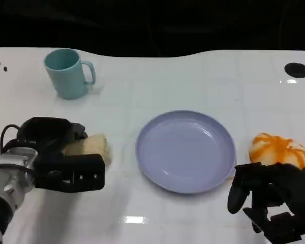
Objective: Grasp the towel on the left side of the plate with the left hand and place it into the plate.
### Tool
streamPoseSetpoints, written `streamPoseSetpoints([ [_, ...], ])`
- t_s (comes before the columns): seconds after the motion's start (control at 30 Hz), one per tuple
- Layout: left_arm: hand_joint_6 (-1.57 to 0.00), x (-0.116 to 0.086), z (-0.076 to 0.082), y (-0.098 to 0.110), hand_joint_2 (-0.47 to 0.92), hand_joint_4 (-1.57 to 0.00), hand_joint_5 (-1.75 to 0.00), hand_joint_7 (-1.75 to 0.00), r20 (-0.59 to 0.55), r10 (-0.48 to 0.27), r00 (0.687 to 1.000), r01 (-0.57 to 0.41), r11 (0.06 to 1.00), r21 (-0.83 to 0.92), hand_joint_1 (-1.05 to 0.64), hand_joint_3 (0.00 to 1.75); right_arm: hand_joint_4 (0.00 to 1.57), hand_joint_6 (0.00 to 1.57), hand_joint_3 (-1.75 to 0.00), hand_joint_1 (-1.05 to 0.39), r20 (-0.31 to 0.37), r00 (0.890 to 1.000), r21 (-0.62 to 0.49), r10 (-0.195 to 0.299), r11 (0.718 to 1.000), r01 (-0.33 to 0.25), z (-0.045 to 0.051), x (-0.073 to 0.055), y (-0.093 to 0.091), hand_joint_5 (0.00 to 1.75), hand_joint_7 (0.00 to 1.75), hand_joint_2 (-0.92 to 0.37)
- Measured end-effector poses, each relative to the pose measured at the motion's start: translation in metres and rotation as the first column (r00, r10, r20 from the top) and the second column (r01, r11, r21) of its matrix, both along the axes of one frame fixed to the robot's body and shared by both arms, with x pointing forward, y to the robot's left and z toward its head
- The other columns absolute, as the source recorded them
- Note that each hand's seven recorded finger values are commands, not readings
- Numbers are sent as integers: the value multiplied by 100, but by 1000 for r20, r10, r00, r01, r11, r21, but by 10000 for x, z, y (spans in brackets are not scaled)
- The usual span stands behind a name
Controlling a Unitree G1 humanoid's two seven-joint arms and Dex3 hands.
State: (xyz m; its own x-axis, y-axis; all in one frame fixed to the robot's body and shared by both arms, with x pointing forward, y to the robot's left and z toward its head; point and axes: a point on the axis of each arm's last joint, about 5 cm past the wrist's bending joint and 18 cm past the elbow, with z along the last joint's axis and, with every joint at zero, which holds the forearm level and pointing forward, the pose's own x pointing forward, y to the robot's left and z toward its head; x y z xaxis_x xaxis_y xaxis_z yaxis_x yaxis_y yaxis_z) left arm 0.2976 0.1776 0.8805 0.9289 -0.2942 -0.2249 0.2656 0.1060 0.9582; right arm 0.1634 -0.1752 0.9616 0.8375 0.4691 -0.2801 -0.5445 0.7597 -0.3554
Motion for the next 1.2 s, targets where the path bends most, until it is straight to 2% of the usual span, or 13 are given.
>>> streamPoseSetpoints([
  [0.1, -66, -28, -26, 2, 67, -91, -175, -174, 46, -13, 999, 15, 1000, -26, -18, 84, 70, 68, -105, 2, 0, 1000, -1, 0, 1000, 0, -2, -2, 0, 166, 142, -59],
  [0.17, -64, -62, -54, 0, 65, -90, -175, -174, 92, -20, 996, 25, 998, -53, -20, 92, 70, 68, -105, 2, 0, 1000, -3, -1, 1000, 1, -3, -5, -1, 166, 141, -59],
  [0.27, -60, -87, -45, -23, 66, -88, -175, -175, 138, -27, 990, 40, 995, -90, -20, 87, 70, 68, -106, 3, 0, 1000, -4, -1, 1000, 1, -3, -11, -1, 166, 141, -59],
  [0.3, -58, -93, -30, -35, 69, -88, -175, -175, 154, -25, 988, 42, 993, -108, -21, 75, 70, 68, -106, 3, 0, 1000, -4, 0, 1000, 0, -4, -15, -1, 167, 141, -59],
  [0.4, -57, -94, 49, -82, 72, -87, -175, -175, 210, -12, 978, 49, 984, -170, -19, 66, 71, 69, -107, 3, -3, 1000, -1, 3, 1000, -3, -13, -28, -3, 168, 142, -58],
  [0.5, -60, -97, 142, -130, 69, -88, -175, -175, 247, -1, 969, 59, 971, -230, -20, 77, 71, 69, -107, 4, -7, 1000, 0, 2, 1000, -2, -19, -42, -4, 168, 142, -58],
  [0.57, -62, -105, 200, -177, 59, -89, -175, -175, 263, -10, 965, 79, 964, -254, -20, 93, 71, 69, -107, 4, -9, 1000, 1, 2, 1000, -2, -24, -48, -5, 169, 143, -59],
  [0.67, -62, -116, 277, -272, 53, -89, -175, -175, 286, -37, 957, 119, 955, -273, -22, 95, 71, 68, -106, 4, -3, 1000, 2, 5, 1000, -5, -23, -51, -6, 170, 143, -59],
  [0.7, -63, -118, 308, -313, 53, -89, -175, -153, 296, -49, 954, 135, 950, -280, -23, 94, 71, 68, -106, 4, -3, 1000, 2, 5, 1000, -5, -22, -50, -7, 171, 144, -59],
  [0.77, -65, -122, 373, -413, 53, -89, -175, -140, 306, -72, 949, 167, 941, -294, -24, 93, 70, 68, -105, 5, -2, 1000, 2, 5, 1000, -5, -21, -50, -7, 171, 144, -60],
  [0.8, -61, -127, 407, -467, 50, -89, -175, -160, 310, -85, 947, 183, 935, -302, -24, 97, 70, 68, -105, 5, -1, 1000, 2, 5, 1000, -5, -20, -50, -7, 171, 144, -60],
  [0.87, -61, -137, 464, -567, 48, -91, -175, -172, 318, -107, 942, 211, 926, -313, -23, 102, 70, 68, -106, 4, -2, 1000, 2, 5, 1000, -5, -20, -49, -9, 171, 145, -60],
  [1.2, -66, -181, 592, -1073, 42, -92, -175, -175, 285, -229, 931, 319, 891, -323, -21, 112, 70, 68, -106, 3, -1, 1000, 10, 9, 1000, -9, -13, -43, -10, 169, 144, -59],
])
